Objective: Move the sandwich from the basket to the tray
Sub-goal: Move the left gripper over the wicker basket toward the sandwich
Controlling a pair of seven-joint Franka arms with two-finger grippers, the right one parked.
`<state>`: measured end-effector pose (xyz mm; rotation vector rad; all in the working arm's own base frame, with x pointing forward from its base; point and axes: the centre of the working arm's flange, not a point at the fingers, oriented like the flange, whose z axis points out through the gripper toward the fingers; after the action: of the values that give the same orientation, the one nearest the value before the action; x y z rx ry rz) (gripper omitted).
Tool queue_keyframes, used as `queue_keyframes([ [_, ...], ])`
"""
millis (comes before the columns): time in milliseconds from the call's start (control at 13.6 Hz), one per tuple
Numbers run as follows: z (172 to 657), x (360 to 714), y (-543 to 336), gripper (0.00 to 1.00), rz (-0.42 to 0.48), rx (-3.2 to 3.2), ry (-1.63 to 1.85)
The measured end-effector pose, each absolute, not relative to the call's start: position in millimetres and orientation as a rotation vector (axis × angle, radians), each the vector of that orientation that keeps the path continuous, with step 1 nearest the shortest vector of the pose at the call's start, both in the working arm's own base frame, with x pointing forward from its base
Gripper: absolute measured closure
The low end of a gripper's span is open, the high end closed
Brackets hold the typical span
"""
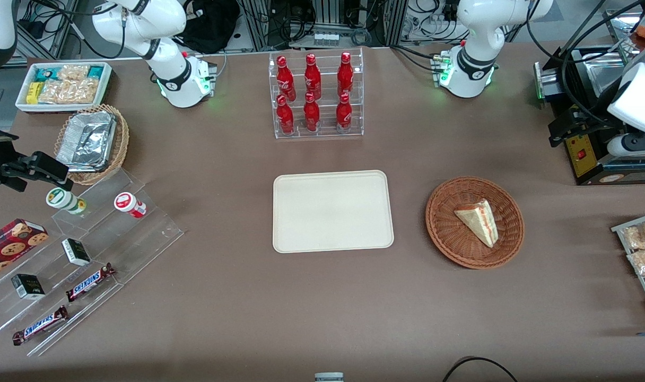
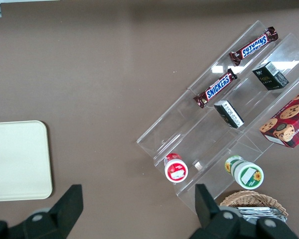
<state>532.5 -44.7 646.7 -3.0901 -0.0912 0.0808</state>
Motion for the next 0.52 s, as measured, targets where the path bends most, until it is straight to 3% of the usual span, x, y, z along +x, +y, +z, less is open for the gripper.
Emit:
queue_keyframes([
  [295, 646, 530, -45, 0.0, 0.1, -3.087, -0.094],
  [516, 617, 532, -44, 0.0, 0.194, -3.076, -0.114],
])
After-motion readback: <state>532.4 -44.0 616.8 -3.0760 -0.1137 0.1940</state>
